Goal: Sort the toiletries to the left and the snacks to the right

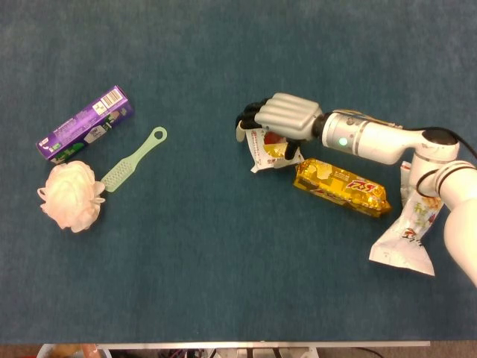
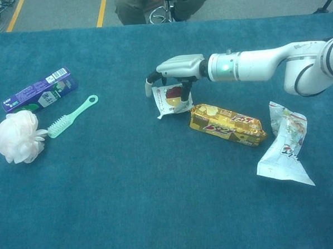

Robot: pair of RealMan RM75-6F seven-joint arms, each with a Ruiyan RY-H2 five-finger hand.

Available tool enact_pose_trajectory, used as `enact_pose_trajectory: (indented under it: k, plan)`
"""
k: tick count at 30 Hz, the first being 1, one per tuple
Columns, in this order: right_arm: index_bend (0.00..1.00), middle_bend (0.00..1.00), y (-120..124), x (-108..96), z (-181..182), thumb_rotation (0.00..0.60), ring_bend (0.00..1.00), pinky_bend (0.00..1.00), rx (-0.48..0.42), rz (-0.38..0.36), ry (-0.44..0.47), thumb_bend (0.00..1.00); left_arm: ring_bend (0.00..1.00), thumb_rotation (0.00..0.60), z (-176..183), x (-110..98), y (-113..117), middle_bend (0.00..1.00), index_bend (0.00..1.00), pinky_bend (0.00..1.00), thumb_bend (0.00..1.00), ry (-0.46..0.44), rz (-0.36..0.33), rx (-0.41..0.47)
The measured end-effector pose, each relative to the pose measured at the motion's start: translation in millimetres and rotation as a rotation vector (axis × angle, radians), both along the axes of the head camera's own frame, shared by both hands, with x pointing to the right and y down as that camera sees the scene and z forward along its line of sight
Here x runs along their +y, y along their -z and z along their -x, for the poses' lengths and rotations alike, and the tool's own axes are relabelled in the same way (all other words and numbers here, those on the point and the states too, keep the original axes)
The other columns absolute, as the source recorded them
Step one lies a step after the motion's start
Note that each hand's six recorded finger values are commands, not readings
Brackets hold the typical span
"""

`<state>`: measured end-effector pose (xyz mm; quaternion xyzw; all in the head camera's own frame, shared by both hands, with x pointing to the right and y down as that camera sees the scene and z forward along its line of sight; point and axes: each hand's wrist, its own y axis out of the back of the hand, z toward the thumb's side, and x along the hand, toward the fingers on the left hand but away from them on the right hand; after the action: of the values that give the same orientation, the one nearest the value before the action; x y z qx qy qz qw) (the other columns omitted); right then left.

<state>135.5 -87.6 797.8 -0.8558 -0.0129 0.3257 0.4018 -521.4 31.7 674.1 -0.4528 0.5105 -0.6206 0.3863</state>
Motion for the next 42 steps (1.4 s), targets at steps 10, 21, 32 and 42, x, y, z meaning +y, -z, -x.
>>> enact_pose_trajectory:
  k: [10, 21, 32, 42]
  plan:
    - [0.35, 0.36, -2.1, -1.5, -5.4, 0.6, 0.26, 0.35, 0.029, -0.013, 0.011, 0.0, 0.27, 0.6, 3.1, 3.1, -1.2, 0.23, 0.32, 0.43, 0.11, 0.009, 0.004, 0.005]
    - [0.54, 0.6, 6.8, -7.8, -27.8, 0.6, 0.51, 0.53, 0.021, 0.012, -0.022, 0.0, 0.27, 0.6, 1.3, 1.8, -2.8, 0.23, 0.32, 0.43, 0.11, 0.005, 0.007, 0.001]
    - [0.6, 0.65, 19.7, -11.4, -64.7, 0.6, 0.57, 0.56, 0.043, 0.033, -0.05, 0.0, 0.27, 0.6, -3.5, -0.5, -7.4, 0.23, 0.32, 0.43, 0.11, -0.003, 0.017, 0.004]
    - [0.63, 0.7, 41.3, -4.7, -97.4, 0.6, 0.62, 0.6, 0.052, 0.071, -0.076, 0.0, 0.27, 0.6, -6.4, -1.4, -9.6, 0.23, 0.32, 0.43, 0.11, -0.008, 0.02, 0.003]
